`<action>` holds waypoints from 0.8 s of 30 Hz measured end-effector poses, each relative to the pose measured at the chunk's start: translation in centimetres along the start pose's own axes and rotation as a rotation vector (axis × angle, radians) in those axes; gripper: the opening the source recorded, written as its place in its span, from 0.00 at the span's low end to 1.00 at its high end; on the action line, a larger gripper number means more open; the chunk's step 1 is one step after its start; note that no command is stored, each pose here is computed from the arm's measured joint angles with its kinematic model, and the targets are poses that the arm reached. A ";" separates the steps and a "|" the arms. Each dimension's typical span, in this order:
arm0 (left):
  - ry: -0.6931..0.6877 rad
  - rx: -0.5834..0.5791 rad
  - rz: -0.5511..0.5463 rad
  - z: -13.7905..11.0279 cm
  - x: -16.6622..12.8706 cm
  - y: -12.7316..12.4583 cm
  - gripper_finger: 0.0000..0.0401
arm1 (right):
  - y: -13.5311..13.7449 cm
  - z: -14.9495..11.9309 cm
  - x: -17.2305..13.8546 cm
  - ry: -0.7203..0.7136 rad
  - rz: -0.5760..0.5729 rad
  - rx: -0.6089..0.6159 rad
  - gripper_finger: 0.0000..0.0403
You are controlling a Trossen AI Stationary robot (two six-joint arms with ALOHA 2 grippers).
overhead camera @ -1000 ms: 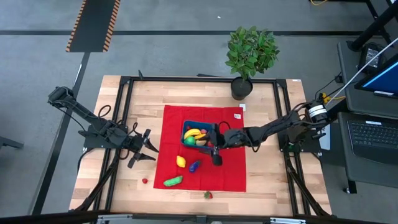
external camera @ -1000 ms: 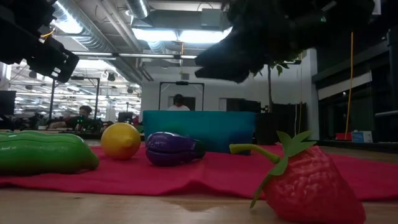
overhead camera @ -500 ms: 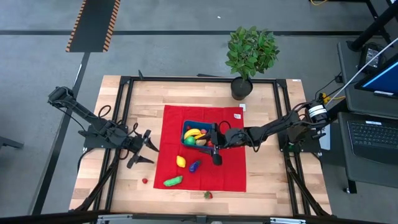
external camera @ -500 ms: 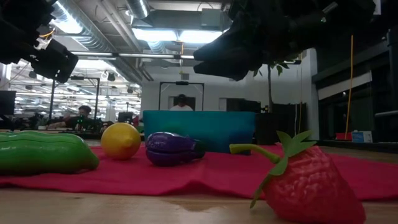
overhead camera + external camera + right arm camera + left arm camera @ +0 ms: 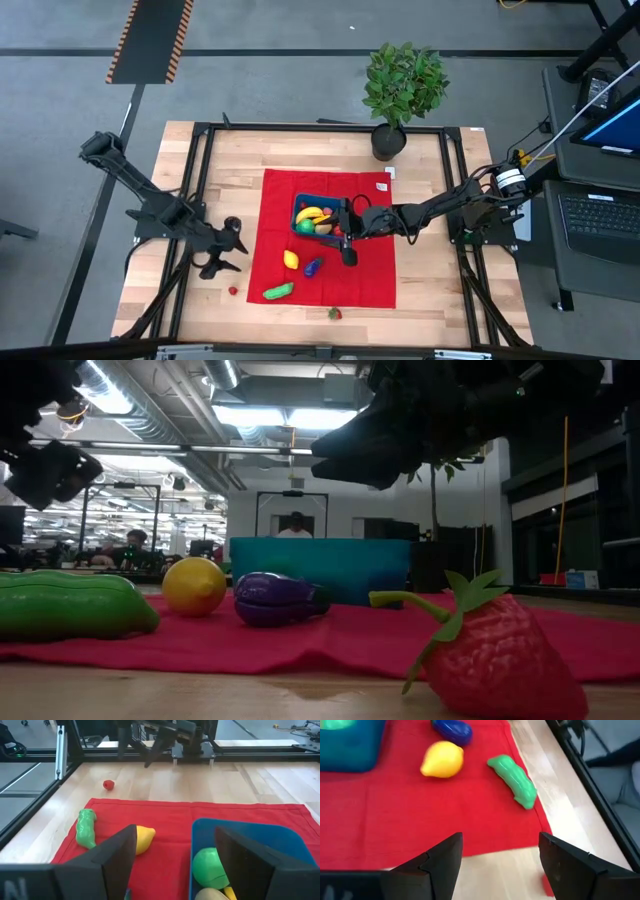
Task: Pick and placing Produce into tupperware
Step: Put the red raspberry into the blue bin
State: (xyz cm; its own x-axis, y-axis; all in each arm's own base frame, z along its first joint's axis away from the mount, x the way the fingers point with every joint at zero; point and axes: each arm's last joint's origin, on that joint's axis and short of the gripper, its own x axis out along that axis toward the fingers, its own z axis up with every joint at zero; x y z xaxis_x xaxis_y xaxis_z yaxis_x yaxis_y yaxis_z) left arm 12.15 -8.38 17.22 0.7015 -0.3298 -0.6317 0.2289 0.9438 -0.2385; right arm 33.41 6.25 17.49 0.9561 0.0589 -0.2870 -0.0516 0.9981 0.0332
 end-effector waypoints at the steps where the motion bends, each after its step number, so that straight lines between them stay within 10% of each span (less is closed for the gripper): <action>1: 0.016 0.004 0.002 0.2 0.2 -0.3 0.62 | 0.0 0.0 0.0 0.001 0.000 0.000 0.66; 24: 0.482 -0.094 0.259 3.8 4.0 -11.9 0.62 | 1.0 -0.1 -0.1 0.002 0.028 -0.009 0.66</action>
State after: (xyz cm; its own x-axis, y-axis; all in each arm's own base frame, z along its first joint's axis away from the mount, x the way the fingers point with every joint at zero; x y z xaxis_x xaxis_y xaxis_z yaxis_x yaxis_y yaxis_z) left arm 14.77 -20.85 20.36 0.3334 -0.0811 -0.9393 0.0135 0.9966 -0.0813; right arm 33.22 7.21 17.48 0.9536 0.0866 -0.2884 -0.0808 0.9962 0.0321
